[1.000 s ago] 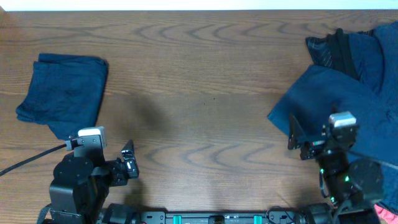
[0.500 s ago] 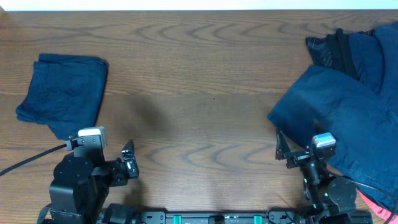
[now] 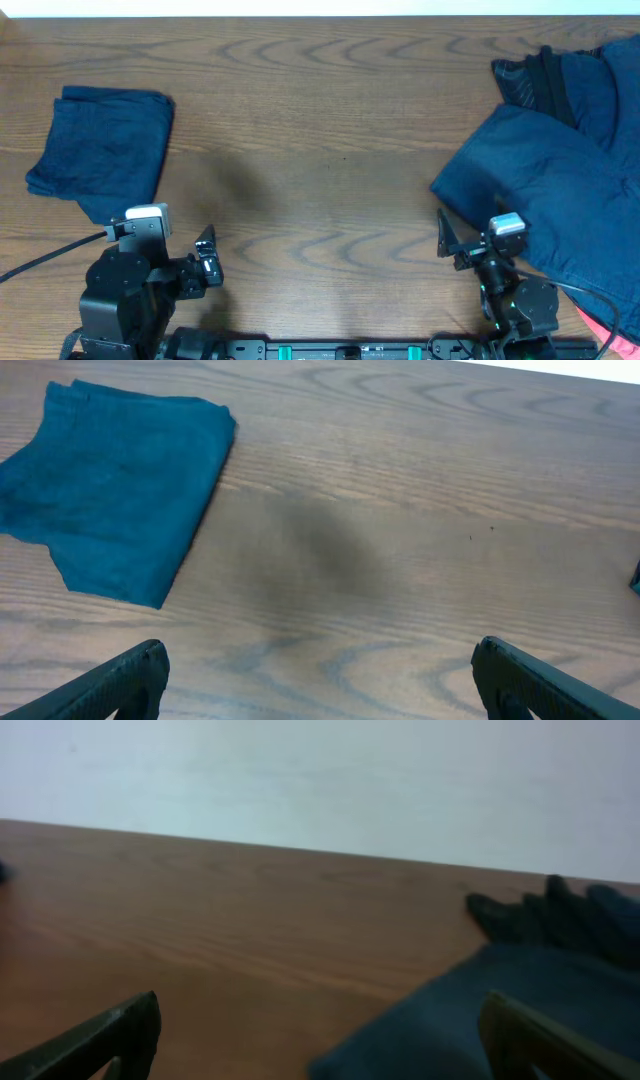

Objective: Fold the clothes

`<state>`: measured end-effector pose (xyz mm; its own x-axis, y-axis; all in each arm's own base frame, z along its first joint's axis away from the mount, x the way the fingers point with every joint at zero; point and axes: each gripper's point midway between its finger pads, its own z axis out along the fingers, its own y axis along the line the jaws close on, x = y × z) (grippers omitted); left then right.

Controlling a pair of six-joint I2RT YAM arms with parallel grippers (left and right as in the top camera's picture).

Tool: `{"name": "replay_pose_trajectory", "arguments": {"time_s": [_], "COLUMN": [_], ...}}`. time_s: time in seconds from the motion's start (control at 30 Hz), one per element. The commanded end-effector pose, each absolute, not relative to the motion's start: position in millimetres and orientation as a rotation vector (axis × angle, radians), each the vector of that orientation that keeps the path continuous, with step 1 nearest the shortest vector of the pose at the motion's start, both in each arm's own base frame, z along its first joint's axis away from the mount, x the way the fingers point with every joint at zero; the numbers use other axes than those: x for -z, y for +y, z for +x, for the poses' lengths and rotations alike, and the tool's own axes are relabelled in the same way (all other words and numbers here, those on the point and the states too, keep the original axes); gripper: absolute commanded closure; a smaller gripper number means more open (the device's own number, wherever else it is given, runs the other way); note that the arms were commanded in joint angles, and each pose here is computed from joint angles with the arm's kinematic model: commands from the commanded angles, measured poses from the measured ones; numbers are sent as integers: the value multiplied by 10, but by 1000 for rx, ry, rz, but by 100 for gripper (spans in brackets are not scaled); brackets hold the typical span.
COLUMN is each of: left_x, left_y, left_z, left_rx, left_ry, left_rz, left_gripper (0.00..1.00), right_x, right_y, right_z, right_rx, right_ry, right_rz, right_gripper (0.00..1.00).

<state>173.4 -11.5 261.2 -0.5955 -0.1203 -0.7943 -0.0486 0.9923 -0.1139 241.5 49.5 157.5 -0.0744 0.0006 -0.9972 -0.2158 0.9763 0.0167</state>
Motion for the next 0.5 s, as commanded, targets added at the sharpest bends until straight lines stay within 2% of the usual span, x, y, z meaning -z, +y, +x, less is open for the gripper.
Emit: {"name": "replay_pose_trajectory", "arguments": {"time_s": [0.0, 0.23, 0.47], "left_x": [-2581, -2581, -2581], "left_y": [-94, -93, -94], "left_z": [1743, 1743, 1743], "left_rx": [92, 91, 92], "left_ry": [2218, 2217, 2218], "left_rz": [-142, -143, -142], "left_gripper": [2, 2, 2], "right_x": [-1572, -1565, -1552], "right_y": [356, 47, 39], "right_z": [2436, 2461, 2461], "right_rx": [-118, -8, 30], "right_ry": [1639, 1646, 1650], "right_rz": [-136, -23, -61], "right_gripper": [1, 1, 1]}}
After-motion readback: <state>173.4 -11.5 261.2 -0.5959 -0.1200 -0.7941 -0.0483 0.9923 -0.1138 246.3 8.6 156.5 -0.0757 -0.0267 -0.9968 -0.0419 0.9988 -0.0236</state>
